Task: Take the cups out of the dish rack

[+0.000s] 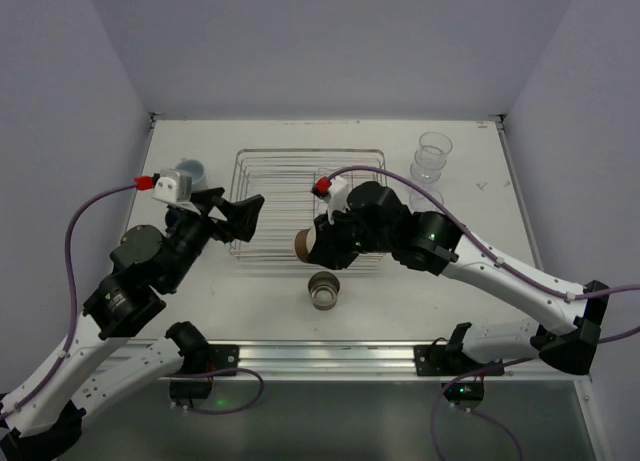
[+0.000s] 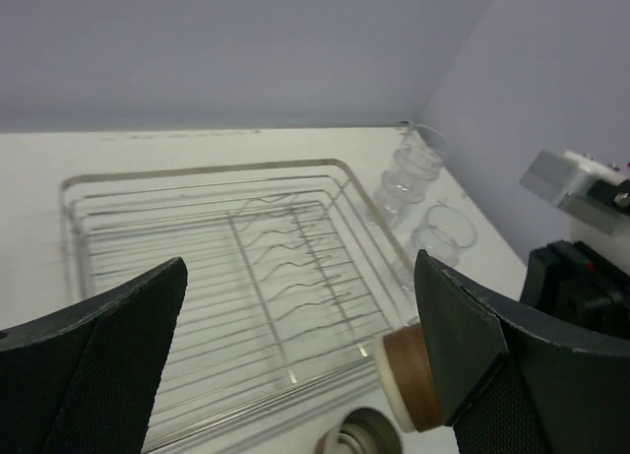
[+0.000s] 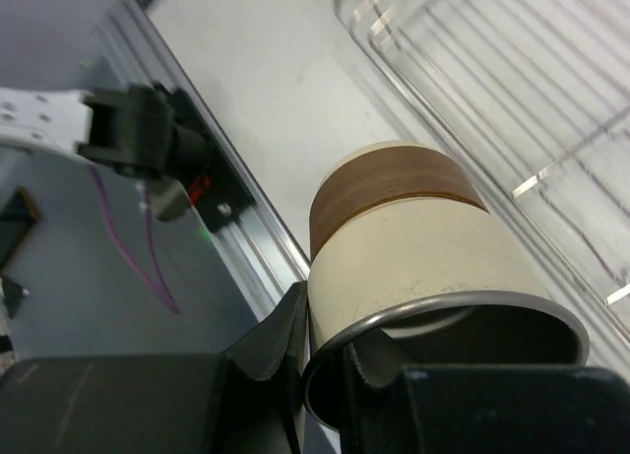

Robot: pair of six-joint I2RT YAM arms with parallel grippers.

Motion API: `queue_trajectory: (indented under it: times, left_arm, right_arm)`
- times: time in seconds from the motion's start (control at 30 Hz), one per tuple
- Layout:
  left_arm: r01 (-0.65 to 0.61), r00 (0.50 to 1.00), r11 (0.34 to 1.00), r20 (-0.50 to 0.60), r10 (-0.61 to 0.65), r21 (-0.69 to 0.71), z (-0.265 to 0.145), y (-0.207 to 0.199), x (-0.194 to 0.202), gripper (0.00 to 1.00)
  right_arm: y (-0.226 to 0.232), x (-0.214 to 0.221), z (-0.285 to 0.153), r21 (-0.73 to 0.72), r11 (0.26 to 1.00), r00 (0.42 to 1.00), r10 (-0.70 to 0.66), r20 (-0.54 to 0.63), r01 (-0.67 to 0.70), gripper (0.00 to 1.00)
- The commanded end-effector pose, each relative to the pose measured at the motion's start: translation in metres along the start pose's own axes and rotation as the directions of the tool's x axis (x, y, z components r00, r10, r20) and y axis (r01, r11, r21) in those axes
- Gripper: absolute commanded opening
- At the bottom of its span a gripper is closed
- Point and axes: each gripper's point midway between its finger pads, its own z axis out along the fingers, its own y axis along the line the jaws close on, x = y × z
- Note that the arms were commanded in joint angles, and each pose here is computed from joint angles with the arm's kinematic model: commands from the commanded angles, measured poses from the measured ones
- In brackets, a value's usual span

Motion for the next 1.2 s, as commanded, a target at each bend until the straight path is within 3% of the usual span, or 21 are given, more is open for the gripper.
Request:
queue_trajectory:
  times: [0.0, 0.13, 0.23, 0.37, 0.6, 0.93, 1.17]
  left_arm:
    - [-0.187, 0.982, 0.955, -0.060, 0.178, -0.232, -0.024, 0.053, -0.003, 1.00]
    - [-0.203, 0.979, 0.923, -0.040, 0.201, -0.327, -0.042, 0.078, -0.001, 1.00]
    - [-0.137, 0.984, 0.926, 0.062, 0.169, -0.353, -0.056, 0.087, -0.008, 1.00]
    - [-0.120, 0.979, 0.925, 0.114, 0.172, -0.361, -0.064, 0.093, -0.008, 1.00]
    - [-0.149, 0.980, 0.919, 0.069, 0.186, -0.365, -0.063, 0.098, 0.009, 1.00]
    - [-0.079, 0.971, 0.926, 0.180, 0.155, -0.369, -0.084, 0.103, -0.009, 1.00]
    - [-0.081, 0.971, 0.926, 0.182, 0.157, -0.368, -0.084, 0.104, -0.008, 1.00]
  right_arm:
    - [-0.029, 0.041, -0.013, 0.190, 0.981, 0.976, -0.002, -0.220, 0.045, 0.00]
    - [-0.037, 0.061, -0.004, 0.250, 0.967, 0.944, 0.031, -0.327, 0.055, 0.00]
    - [-0.036, 0.073, 0.007, 0.259, 0.963, 0.918, 0.039, -0.395, 0.070, 0.00]
    - [-0.037, 0.086, 0.021, 0.289, 0.950, 0.874, 0.041, -0.484, 0.116, 0.00]
    - [-0.032, 0.091, 0.035, 0.296, 0.939, 0.826, 0.026, -0.563, 0.172, 0.00]
    - [-0.038, 0.110, 0.039, 0.319, 0.929, 0.776, 0.057, -0.628, 0.189, 0.00]
    - [-0.041, 0.120, 0.040, 0.325, 0.925, 0.750, 0.072, -0.657, 0.196, 0.00]
